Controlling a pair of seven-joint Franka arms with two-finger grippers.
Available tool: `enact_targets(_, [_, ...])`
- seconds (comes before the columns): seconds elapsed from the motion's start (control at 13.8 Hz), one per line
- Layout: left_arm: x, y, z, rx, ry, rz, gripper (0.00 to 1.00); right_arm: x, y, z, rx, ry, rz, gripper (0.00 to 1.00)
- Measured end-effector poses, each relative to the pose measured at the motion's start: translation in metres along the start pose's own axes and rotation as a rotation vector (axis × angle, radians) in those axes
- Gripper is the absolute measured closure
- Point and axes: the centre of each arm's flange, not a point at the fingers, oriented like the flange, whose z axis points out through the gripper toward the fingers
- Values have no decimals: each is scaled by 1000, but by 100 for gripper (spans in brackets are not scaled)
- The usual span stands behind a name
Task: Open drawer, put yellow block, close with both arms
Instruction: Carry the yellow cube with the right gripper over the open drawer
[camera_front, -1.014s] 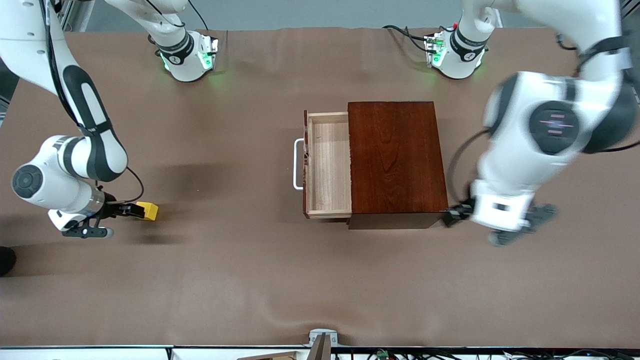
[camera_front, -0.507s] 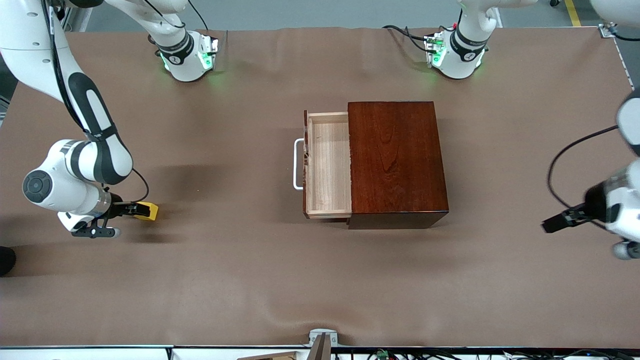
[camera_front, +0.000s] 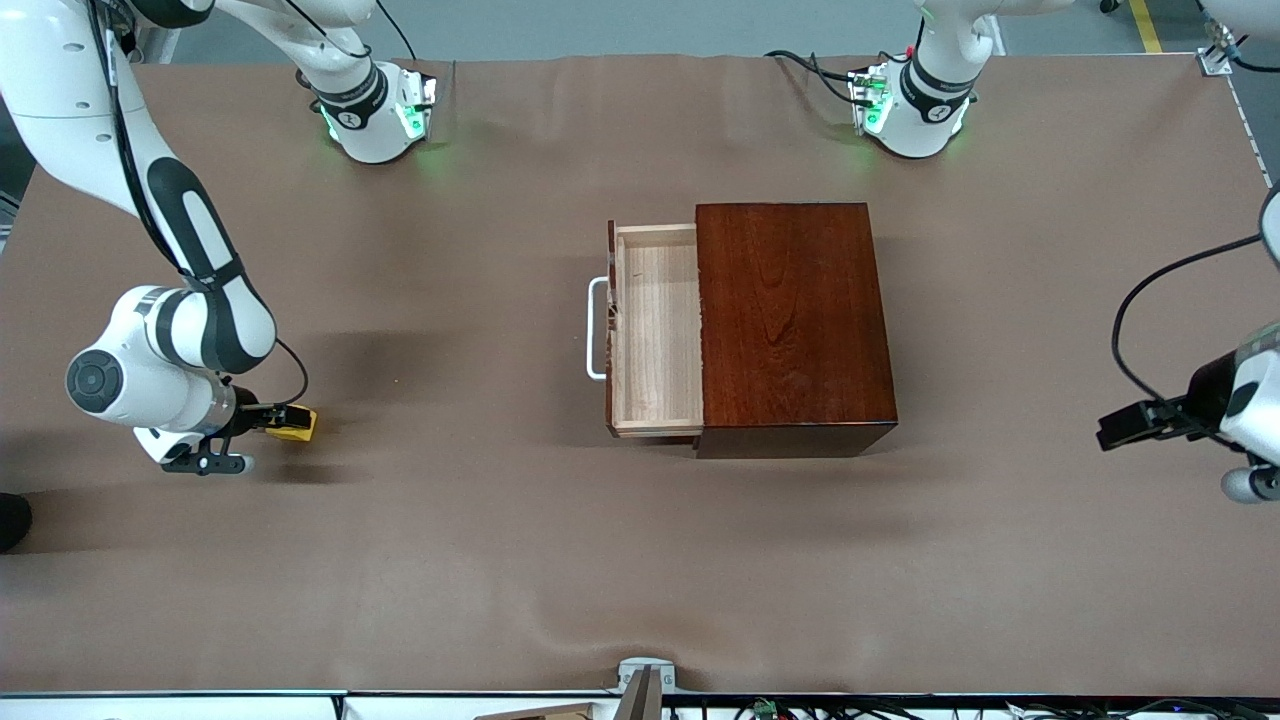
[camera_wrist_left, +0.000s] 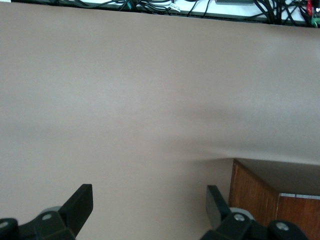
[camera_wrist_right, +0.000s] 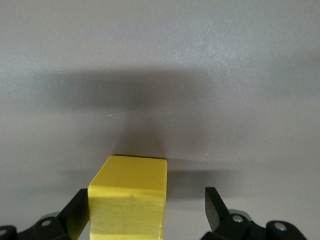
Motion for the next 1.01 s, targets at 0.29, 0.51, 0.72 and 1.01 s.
enact_targets(0.29, [-47,-10,-17,-4,-51,36,0,0,-2,-1,3,-16,1,43])
enact_targets(0.51, [-100,-10,-28,-9,-90,44,0,6,-3,-14,4,-10,0,44])
enact_targets(0.72, [-123,-12,-43,-12,-77,47,0,13,-8,-82,3,13,-8,44])
enact_targets(1.01, [-121,-11,-61,-13,-46,49,0,-23,-31,-232,-8,70,-38,44])
